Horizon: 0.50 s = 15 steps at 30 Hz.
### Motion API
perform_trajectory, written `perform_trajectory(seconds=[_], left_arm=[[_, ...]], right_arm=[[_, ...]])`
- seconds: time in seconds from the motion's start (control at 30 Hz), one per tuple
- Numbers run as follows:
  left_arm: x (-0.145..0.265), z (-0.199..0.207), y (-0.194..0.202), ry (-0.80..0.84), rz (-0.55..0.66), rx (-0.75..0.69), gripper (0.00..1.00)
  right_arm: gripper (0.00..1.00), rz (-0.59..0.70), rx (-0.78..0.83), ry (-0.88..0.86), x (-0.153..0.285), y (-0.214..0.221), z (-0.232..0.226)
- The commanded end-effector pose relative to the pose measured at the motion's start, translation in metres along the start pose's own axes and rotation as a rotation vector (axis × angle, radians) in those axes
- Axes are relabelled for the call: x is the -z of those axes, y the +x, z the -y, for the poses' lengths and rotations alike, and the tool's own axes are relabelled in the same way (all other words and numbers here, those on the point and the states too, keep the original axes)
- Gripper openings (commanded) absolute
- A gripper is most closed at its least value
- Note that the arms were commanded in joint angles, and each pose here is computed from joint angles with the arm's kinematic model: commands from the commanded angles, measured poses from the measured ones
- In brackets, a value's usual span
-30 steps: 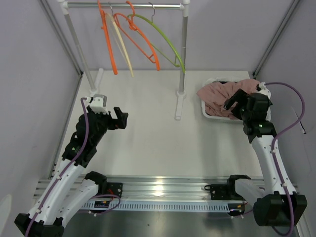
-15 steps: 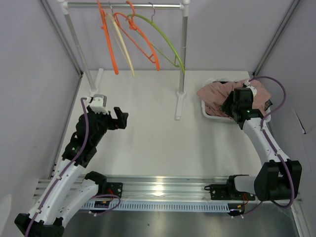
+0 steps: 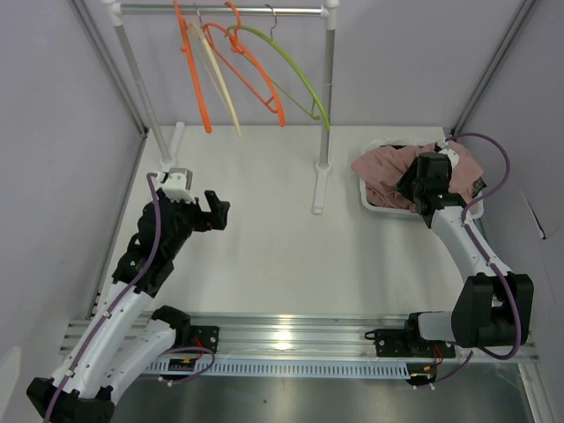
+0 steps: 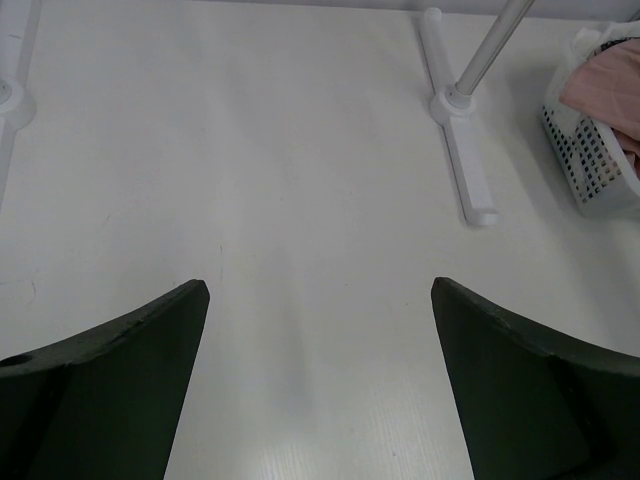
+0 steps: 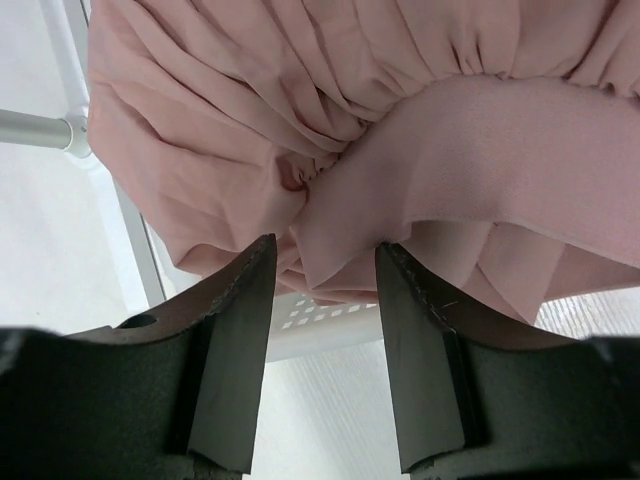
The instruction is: Place the skirt on the hanger
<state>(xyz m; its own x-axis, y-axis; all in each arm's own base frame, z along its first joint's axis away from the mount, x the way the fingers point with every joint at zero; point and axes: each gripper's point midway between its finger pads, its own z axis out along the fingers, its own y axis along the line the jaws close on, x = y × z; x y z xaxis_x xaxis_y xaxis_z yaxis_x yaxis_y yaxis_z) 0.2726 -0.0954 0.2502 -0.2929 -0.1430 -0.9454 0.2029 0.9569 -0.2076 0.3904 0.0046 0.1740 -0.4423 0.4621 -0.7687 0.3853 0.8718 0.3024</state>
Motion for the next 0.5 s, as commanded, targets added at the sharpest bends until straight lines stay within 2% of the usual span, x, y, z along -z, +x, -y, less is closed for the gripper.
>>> perform_trajectory(seconds=[0.0, 0.23, 0.33, 0.47], left_arm=[[0.002, 0.005, -0.017, 0.015, 0.033, 0.022, 0.99], [0.001, 0.005, -0.016, 0.014, 0.025, 0.023, 0.99], [0.000, 0.005, -0.015, 0.014, 0.024, 0.023, 0.99], [0.000, 0.006, -0.015, 0.019, 0.024, 0.023, 0.99]], right_arm=[[0.48, 0.043, -0.007, -0.014, -0.011, -0.008, -0.003], [0.38, 0.017, 0.006, 0.022, -0.026, 0.004, 0.005], [0.27, 0.019, 0.007, 0.027, -0.027, 0.004, 0.006], [0.03, 0.026, 0.008, 0.018, -0.017, -0.004, 0.003]])
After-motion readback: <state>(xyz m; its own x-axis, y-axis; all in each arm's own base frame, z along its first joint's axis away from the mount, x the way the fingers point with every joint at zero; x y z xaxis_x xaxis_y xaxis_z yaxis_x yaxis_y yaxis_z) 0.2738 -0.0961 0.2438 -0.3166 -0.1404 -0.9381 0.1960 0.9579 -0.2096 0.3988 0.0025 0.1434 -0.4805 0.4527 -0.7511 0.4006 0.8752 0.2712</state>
